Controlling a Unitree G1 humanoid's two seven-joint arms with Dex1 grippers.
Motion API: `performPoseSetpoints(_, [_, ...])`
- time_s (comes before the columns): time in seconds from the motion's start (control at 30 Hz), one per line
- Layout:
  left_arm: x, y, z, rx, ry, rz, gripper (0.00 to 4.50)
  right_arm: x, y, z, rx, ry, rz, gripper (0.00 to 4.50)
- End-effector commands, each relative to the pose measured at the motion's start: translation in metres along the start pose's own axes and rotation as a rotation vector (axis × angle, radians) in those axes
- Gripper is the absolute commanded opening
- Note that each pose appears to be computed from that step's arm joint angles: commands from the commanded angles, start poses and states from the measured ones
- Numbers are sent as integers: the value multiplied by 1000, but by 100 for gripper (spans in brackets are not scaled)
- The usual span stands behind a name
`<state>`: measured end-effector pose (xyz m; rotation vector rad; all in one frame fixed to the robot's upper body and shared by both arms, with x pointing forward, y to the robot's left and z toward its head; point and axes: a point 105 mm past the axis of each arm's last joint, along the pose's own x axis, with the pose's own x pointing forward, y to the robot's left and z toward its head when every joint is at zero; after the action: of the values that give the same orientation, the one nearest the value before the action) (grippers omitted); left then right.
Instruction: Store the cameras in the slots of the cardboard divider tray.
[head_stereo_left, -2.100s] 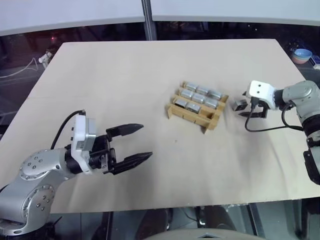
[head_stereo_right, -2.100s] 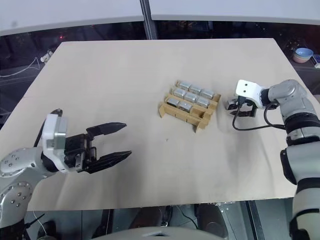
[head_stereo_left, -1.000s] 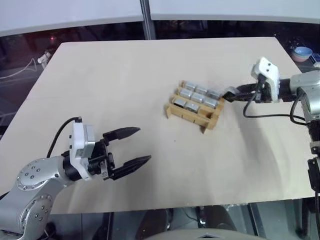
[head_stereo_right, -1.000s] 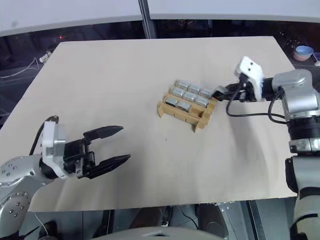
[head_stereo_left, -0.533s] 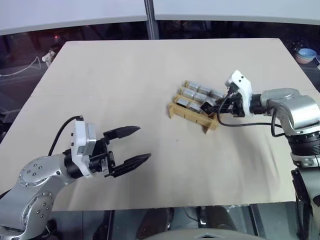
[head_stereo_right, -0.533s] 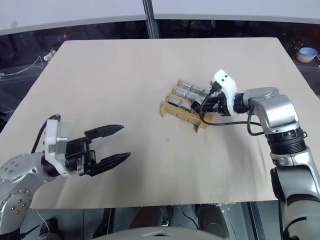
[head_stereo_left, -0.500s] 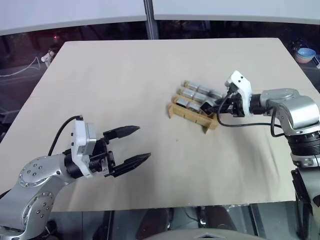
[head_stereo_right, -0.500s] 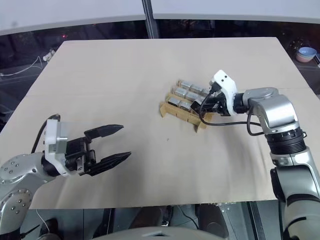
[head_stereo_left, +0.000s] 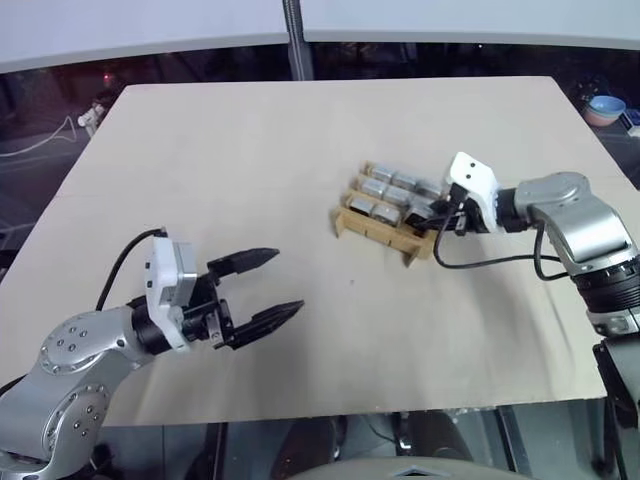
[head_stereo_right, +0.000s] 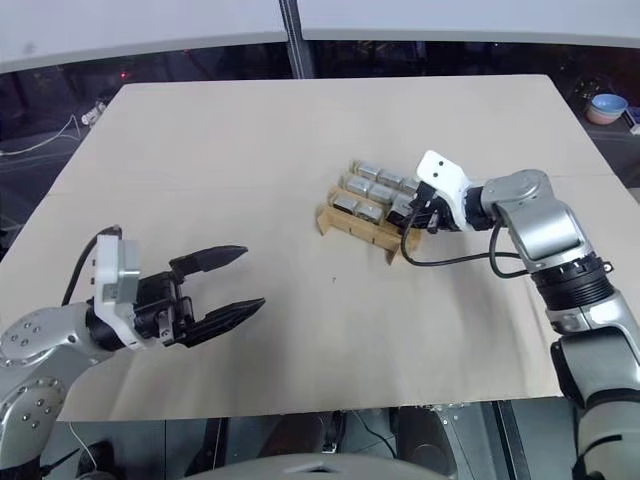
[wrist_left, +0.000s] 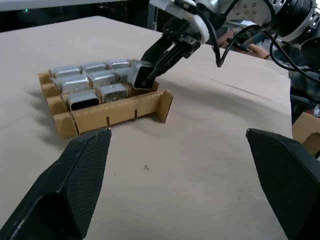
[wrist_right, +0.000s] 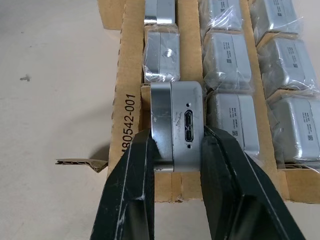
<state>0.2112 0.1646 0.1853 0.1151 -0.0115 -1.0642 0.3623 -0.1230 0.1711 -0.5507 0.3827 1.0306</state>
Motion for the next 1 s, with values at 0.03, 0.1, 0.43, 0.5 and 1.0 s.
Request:
performPoseSetpoints(0.03, [3, -6, 7, 30, -7, -19, 450, 7, 11, -5, -14, 27, 55, 71])
performPoseSetpoints(0.1, [4, -6, 7, 30, -7, -18, 450, 9, 13, -6, -12, 31, 65, 71])
performPoseSetpoints(0.43, [7, -6, 7, 32, -2, -20, 450, 15, 12, -14, -7, 66, 64, 71])
performPoseSetpoints(0.5, [7, -6, 7, 31, -2, -22, 450, 13, 8, -13, -10, 64, 48, 206])
performPoseSetpoints(1.0, [-16, 30, -13, -16, 22, 214, 450, -80, 72, -11, 12, -342, -309, 449])
